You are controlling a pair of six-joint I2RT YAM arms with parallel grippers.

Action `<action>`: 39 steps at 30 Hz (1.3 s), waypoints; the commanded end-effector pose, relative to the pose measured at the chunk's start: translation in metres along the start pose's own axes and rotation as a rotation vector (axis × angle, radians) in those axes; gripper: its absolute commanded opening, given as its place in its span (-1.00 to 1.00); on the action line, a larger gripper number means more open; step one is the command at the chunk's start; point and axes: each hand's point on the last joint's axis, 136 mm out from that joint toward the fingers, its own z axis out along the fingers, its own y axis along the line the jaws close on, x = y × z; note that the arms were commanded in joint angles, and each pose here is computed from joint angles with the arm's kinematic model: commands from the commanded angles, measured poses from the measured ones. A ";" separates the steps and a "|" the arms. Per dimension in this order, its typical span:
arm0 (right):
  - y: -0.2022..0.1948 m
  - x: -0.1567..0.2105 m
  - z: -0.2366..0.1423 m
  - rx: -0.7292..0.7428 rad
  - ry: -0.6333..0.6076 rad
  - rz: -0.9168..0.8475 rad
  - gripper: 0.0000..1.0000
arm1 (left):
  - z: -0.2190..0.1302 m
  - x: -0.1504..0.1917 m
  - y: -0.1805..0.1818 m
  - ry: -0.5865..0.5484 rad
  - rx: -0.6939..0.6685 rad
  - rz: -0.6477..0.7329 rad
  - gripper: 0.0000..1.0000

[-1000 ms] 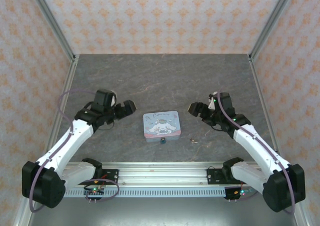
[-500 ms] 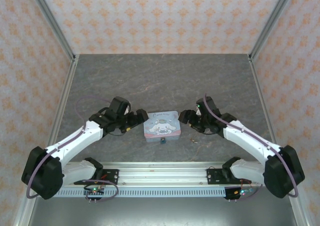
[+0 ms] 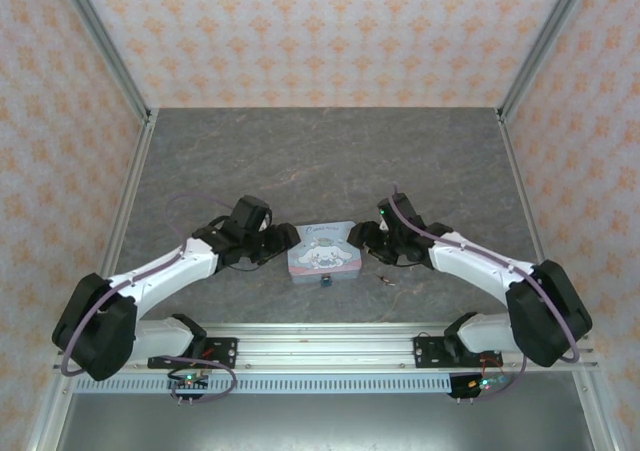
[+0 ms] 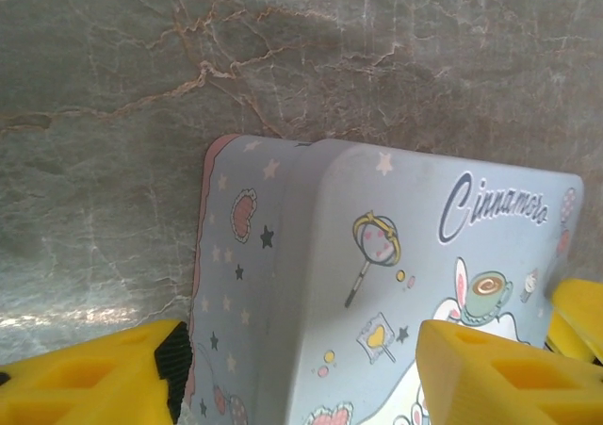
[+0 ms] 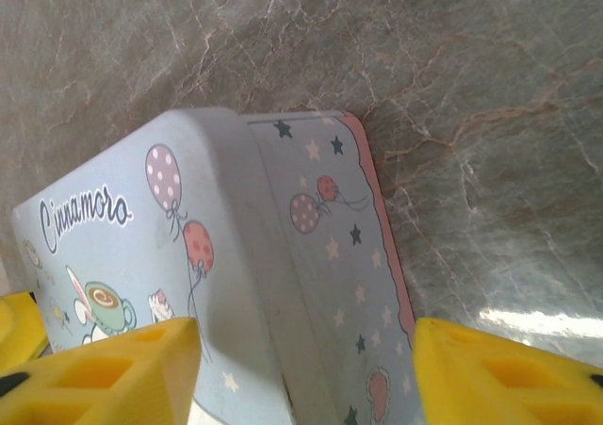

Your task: Unlock a padlock with a key

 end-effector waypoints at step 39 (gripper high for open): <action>0.058 -0.117 0.026 -0.103 -0.181 0.024 0.34 | 0.070 -0.119 -0.052 -0.061 0.017 0.040 0.54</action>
